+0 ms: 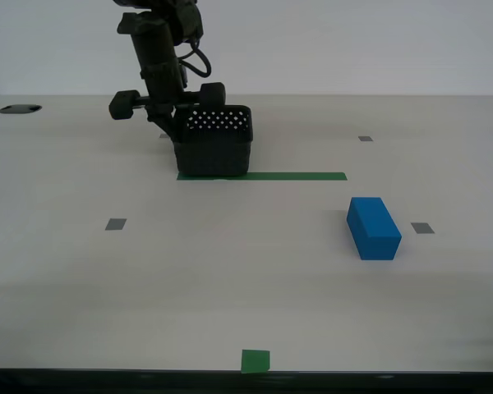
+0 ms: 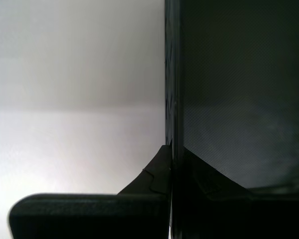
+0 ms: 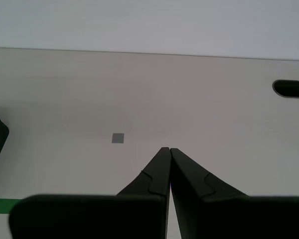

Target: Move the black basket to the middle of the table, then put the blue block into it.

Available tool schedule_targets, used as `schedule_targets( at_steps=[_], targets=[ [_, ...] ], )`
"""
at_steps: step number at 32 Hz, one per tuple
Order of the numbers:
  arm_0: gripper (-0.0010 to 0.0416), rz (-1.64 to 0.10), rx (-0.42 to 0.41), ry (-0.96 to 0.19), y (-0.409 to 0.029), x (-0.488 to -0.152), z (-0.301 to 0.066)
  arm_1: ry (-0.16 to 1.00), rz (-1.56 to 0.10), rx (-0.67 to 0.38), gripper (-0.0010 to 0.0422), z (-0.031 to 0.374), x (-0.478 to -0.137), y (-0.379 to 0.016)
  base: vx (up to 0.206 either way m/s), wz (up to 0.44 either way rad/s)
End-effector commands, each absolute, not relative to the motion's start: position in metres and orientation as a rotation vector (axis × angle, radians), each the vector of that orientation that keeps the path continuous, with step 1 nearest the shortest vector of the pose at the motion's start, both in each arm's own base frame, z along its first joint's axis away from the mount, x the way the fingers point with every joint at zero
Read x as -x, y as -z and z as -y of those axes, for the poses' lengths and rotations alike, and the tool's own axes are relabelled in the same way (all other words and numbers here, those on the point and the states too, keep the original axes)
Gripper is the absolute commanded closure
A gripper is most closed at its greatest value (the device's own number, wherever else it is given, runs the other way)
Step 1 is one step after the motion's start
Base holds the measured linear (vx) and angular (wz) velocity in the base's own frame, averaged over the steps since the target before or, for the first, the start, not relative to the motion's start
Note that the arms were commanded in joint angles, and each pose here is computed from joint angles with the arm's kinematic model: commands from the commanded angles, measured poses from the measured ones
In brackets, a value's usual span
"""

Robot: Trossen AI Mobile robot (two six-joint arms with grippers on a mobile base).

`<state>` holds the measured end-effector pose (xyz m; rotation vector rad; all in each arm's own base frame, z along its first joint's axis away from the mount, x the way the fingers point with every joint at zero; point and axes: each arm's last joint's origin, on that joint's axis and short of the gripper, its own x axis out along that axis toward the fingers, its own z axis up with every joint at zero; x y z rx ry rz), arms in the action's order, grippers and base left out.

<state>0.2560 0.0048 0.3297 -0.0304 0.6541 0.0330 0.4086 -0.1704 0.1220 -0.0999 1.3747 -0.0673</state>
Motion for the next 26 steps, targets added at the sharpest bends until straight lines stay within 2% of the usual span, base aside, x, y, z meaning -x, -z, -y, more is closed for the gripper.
schedule_targets(
  at_steps=[1, 13, 18, 23, 26],
  targets=[
    [0.0406, -0.651, 0.033, -0.035, -0.33, -0.256, -0.005, 0.09, -1.404, 0.066, 0.0414, 0.179, -0.403, -0.13, 0.0, 0.0],
    [0.0406, -0.649, 0.034, -0.037, -0.33, -0.256, -0.006, 0.263, -1.349, -0.071, 0.0413, 0.243, -0.351, -0.184, 0.0, 0.0],
    [0.0406, -0.655, 0.034, -0.037, -0.33, -0.256, -0.006, 0.227, -1.366, -0.217, 0.0413, 0.26, -0.324, -0.17, 0.0, 0.0],
    [0.0406, -0.657, 0.034, -0.038, -0.33, -0.256, -0.006, 0.215, -1.396, -0.224, 0.0413, 0.254, -0.314, -0.144, 0.0, 0.0],
    [0.0406, -0.66, 0.034, -0.039, -0.33, -0.256, -0.006, 0.267, -1.403, -0.178, 0.0412, 0.255, -0.313, -0.138, 0.0, 0.0]
  ],
)
